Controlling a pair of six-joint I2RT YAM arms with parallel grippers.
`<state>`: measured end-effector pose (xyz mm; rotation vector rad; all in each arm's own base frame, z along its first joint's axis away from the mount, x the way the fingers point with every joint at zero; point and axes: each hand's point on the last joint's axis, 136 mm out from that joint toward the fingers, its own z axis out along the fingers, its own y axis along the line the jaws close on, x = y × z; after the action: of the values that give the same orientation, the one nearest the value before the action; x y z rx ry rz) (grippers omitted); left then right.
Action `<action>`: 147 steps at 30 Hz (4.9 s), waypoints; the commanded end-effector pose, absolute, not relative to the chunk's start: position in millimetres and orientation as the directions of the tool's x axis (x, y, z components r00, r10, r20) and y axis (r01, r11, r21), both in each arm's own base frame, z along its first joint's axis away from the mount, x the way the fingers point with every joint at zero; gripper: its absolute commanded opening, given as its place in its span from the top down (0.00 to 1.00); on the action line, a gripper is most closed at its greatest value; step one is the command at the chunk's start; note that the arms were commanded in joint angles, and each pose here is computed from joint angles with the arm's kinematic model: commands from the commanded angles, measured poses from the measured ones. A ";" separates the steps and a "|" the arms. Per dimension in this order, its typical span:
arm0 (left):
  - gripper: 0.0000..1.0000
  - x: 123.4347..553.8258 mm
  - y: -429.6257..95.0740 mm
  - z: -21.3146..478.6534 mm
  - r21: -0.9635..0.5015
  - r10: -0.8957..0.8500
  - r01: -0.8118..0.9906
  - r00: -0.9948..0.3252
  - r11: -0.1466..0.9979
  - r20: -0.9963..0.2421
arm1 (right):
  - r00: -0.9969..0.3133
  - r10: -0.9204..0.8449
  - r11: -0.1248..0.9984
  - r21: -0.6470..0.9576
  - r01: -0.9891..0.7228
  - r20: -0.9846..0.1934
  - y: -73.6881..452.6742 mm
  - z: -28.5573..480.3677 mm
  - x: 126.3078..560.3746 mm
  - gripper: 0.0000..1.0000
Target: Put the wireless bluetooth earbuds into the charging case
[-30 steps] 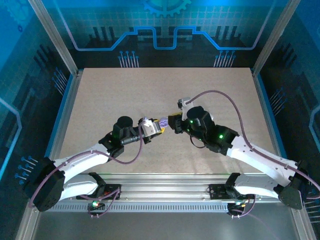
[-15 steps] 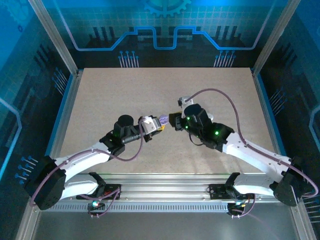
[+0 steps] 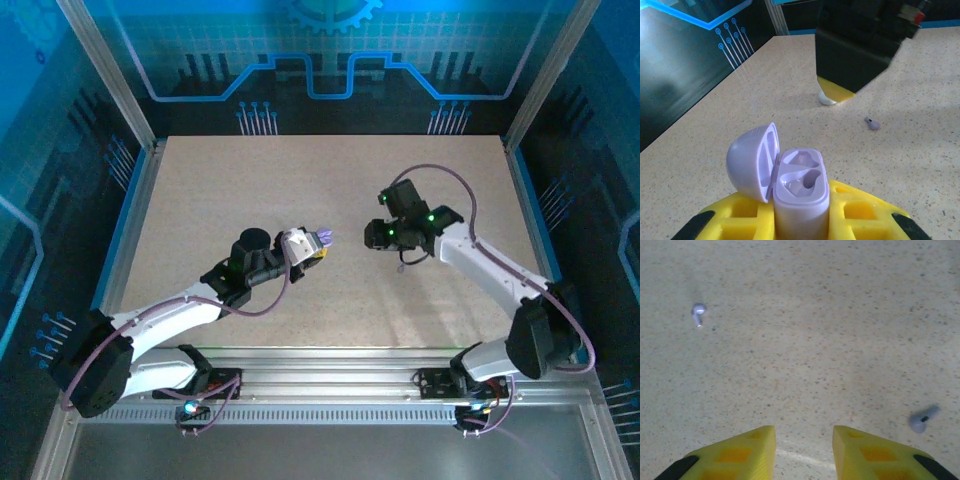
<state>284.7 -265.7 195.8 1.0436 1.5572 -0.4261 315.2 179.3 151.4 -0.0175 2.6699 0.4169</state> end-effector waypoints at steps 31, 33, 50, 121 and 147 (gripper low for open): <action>0.82 292.0 -254.3 222.6 0.291 0.369 0.760 0.073 0.581 -0.927 | -0.992 0.097 0.962 0.249 0.115 0.081 138.4 29.8 340.6 0.59; 0.82 291.8 -254.6 222.6 0.292 0.370 0.760 0.074 0.580 -0.926 | -0.991 0.094 0.963 0.243 0.114 0.093 139.6 25.4 338.7 0.60; 0.82 292.2 -254.5 220.2 0.289 0.375 0.763 0.066 0.578 -0.925 | -0.990 0.043 0.974 0.214 0.072 0.134 140.8 26.9 307.1 0.66; 0.82 294.0 -253.4 220.9 0.268 0.366 0.764 0.045 0.587 -0.930 | -0.821 0.561 0.824 0.025 0.566 0.111 98.8 9.4 298.5 0.83; 0.82 289.0 -281.8 202.3 0.172 0.259 0.849 0.043 0.500 -0.965 | -0.905 0.285 0.918 0.363 0.162 -0.317 194.5 170.1 307.8 0.83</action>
<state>292.7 -275.8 190.3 1.0095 1.5821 -0.5390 299.6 180.6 140.7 0.4394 2.8095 0.4188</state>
